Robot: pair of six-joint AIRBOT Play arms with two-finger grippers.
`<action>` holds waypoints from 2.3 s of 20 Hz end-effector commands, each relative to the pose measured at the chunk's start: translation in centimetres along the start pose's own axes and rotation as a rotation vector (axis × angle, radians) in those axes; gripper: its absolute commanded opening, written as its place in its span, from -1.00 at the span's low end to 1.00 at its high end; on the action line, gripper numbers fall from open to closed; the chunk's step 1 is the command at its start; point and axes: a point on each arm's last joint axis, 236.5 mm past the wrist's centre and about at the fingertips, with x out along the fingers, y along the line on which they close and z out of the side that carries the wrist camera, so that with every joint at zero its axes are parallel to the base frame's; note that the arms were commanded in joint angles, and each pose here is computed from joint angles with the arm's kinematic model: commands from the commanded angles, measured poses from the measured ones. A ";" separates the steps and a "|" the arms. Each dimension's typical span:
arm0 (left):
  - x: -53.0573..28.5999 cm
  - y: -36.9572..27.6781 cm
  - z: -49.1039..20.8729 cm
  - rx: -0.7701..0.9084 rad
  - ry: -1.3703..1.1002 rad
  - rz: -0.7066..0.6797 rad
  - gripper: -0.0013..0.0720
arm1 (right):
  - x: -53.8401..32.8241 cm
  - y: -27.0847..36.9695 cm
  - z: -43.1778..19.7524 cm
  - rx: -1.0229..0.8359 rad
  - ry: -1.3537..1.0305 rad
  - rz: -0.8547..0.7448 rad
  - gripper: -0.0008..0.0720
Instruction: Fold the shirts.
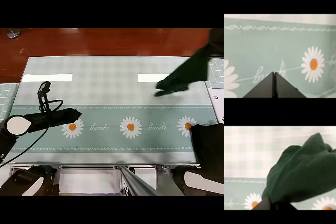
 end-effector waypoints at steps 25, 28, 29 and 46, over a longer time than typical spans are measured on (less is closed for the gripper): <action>-9.7 -3.5 18.6 0.071 -0.468 -0.019 -0.91 | -8.6 -16.3 -1.5 0.565 -0.426 -0.108 0.02; -12.4 -9.3 22.5 0.220 -0.429 -0.077 -0.91 | -2.3 -2.7 5.5 0.120 -0.382 0.132 -0.92; -12.1 -10.1 22.6 0.270 -0.378 -0.065 -0.91 | 0.8 1.0 5.8 -0.045 -0.348 0.135 -0.92; 1.3 7.4 9.3 0.132 0.218 0.365 -0.90 | 26.0 -1.4 -11.1 -0.171 0.312 -0.259 -0.91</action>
